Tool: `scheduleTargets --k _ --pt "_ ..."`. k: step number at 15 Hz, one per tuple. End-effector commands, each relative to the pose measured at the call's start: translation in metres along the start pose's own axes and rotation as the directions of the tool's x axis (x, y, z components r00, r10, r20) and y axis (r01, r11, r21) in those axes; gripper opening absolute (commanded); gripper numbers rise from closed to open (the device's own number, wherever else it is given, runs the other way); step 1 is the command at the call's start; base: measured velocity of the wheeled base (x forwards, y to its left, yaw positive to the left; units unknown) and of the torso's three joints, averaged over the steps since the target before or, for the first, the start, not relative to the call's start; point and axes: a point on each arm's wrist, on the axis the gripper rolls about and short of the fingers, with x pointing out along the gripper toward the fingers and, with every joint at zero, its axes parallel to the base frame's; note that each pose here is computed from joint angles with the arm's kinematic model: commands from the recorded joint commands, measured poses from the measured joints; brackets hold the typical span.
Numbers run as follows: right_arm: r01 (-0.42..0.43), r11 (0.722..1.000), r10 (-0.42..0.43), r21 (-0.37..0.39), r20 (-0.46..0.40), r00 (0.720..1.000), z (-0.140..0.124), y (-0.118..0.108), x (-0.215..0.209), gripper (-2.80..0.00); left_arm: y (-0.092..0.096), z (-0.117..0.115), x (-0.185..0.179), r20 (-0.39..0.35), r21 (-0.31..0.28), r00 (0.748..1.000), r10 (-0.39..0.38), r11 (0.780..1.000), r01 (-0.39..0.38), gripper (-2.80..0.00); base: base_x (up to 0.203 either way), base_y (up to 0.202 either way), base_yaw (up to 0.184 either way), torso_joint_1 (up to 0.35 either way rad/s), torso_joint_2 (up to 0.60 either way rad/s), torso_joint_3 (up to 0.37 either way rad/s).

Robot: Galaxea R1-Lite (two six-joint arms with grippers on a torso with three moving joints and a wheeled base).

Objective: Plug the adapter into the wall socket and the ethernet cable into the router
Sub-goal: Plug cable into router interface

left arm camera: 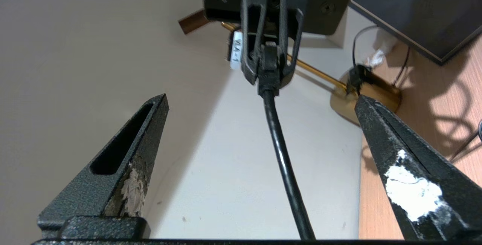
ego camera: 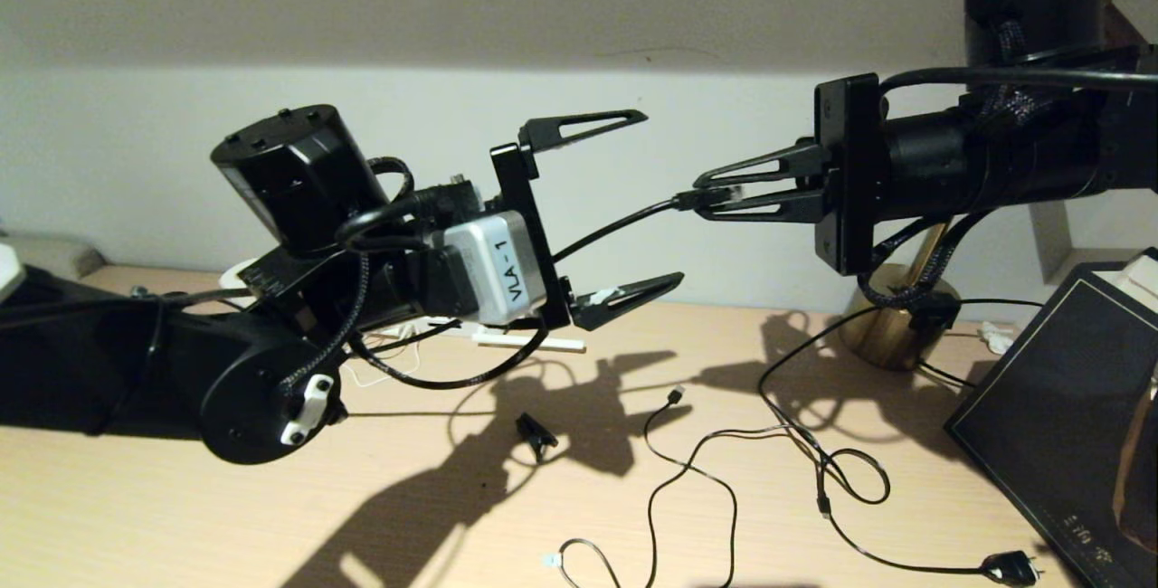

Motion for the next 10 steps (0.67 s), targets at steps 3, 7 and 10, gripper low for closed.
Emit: scheduleTargets --k 3,7,10 --pt "0.003 1.000 -0.003 0.007 -0.018 1.000 -0.0015 -0.0006 0.0037 -2.80 0.0020 -0.0009 0.0022 -0.008 0.015 1.000 0.010 1.000 -0.010 0.00 0.000 0.000 0.000 0.000 0.00 0.000" --pt "0.005 1.000 -0.005 0.010 -0.020 1.000 -0.0005 -0.0016 0.0049 -2.80 -0.0002 -0.0026 0.0034 -0.010 0.011 1.000 0.007 1.000 -0.006 0.00 0.000 0.000 0.000 0.000 0.00 0.000" --pt "0.012 1.000 -0.012 0.023 -0.019 1.000 0.0031 -0.0048 0.0074 -2.80 -0.0002 -0.0027 0.0034 -0.012 0.011 1.000 0.007 1.000 -0.007 0.00 0.000 0.000 0.000 0.000 0.00 0.000"
